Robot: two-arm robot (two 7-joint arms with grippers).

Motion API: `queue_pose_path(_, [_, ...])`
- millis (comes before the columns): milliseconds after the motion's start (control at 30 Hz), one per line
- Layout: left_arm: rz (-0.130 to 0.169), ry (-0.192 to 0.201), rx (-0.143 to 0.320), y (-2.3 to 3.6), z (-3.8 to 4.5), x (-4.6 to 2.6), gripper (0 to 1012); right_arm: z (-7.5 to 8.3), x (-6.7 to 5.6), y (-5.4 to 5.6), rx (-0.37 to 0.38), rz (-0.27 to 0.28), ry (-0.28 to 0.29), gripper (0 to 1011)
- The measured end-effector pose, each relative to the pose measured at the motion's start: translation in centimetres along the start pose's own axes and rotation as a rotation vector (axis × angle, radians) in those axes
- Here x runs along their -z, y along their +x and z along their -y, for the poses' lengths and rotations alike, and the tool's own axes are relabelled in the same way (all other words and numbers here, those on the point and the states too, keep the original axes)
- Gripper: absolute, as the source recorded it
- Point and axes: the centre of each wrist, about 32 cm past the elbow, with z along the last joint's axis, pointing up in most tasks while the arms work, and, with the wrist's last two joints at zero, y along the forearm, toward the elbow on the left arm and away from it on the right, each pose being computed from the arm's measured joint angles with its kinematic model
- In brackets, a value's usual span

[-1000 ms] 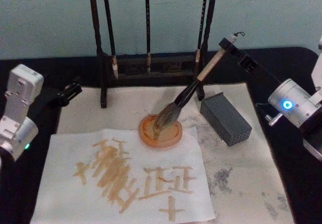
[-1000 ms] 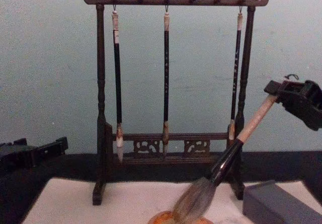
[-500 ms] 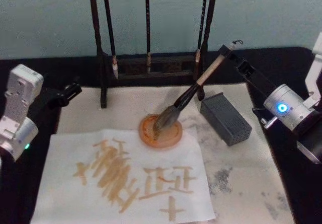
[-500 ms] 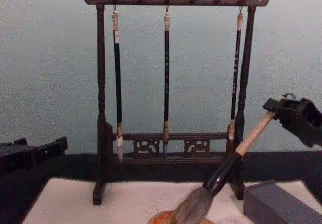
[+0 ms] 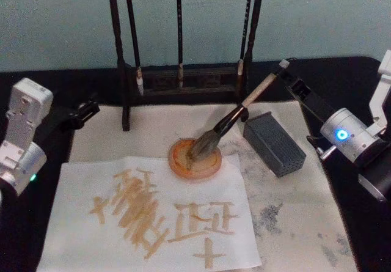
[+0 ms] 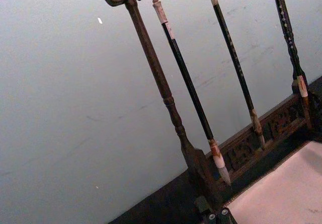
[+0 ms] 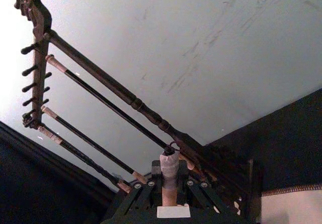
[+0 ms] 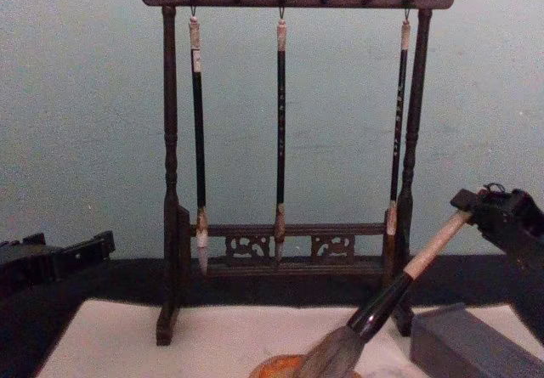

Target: Pick up the brush from the inkstone, write on the paper, then place the brush back to its original position.

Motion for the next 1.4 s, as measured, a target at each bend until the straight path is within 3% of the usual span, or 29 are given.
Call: queue_pose_path(1400, [0.0,0.0,0.0,0.0,0.0,0.0,1002,2.9,0.3,1.9,0.167,-0.071,-0.017,191])
